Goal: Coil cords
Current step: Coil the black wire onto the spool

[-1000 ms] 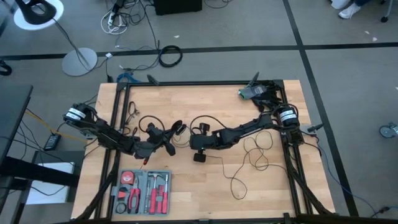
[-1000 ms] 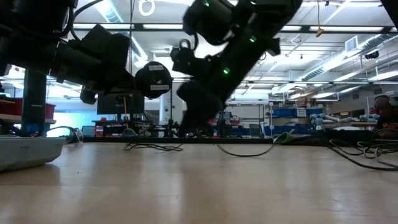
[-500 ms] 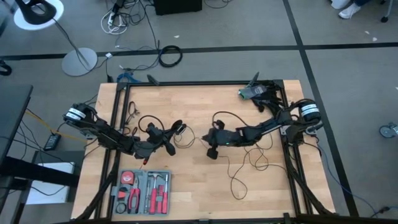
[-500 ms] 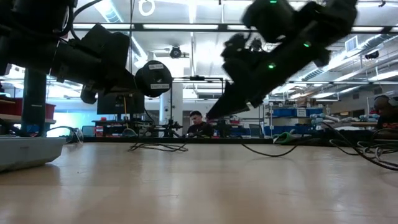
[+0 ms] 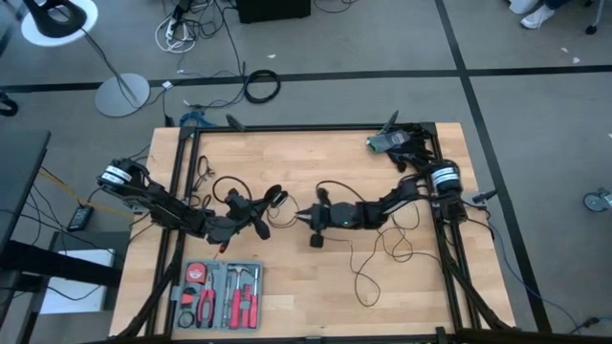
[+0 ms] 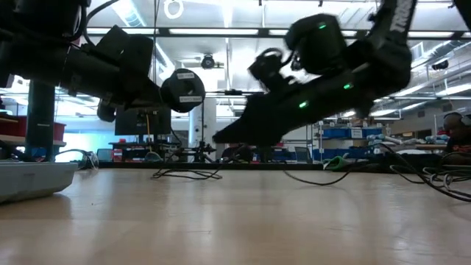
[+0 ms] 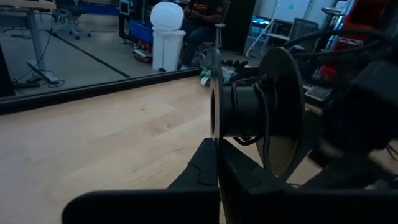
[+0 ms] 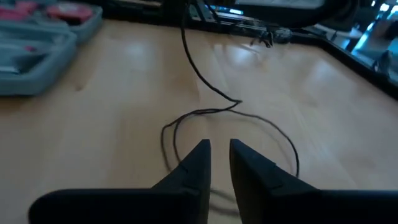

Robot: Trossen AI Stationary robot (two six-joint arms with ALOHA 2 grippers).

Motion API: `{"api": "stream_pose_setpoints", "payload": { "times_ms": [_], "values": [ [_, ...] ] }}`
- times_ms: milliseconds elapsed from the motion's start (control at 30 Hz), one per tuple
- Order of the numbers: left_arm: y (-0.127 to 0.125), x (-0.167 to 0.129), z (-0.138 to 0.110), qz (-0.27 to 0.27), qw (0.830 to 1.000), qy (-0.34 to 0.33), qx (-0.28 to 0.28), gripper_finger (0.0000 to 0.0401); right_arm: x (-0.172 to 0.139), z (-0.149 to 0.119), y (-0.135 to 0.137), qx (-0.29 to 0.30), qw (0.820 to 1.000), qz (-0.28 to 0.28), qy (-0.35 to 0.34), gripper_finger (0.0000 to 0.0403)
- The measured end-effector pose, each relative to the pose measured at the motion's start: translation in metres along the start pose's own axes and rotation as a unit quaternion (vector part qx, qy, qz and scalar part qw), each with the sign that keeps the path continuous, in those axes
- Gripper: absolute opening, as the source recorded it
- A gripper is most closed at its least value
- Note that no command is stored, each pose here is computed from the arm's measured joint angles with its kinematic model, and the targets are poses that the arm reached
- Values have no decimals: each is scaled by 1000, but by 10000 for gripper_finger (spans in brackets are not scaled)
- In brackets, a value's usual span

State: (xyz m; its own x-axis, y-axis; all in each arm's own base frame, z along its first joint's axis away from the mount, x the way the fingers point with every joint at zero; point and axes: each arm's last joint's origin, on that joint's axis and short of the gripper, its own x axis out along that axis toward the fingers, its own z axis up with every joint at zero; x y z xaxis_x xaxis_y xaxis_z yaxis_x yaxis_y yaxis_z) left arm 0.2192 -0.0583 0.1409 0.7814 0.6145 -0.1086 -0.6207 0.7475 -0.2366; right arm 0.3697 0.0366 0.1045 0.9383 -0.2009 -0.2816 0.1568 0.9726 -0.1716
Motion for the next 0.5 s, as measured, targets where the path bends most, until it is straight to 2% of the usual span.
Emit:
{"api": "stream_pose_setpoints", "payload": {
  "times_ms": [233,500],
  "values": [
    [-2,0,3,-18,1000,-4,8,0,38,2,4,-34,999,-24,-11,92],
    [-2,0,3,-21,1000,-4,7,0,58,4,7,-54,998,-29,-19,107]
  ]
}}
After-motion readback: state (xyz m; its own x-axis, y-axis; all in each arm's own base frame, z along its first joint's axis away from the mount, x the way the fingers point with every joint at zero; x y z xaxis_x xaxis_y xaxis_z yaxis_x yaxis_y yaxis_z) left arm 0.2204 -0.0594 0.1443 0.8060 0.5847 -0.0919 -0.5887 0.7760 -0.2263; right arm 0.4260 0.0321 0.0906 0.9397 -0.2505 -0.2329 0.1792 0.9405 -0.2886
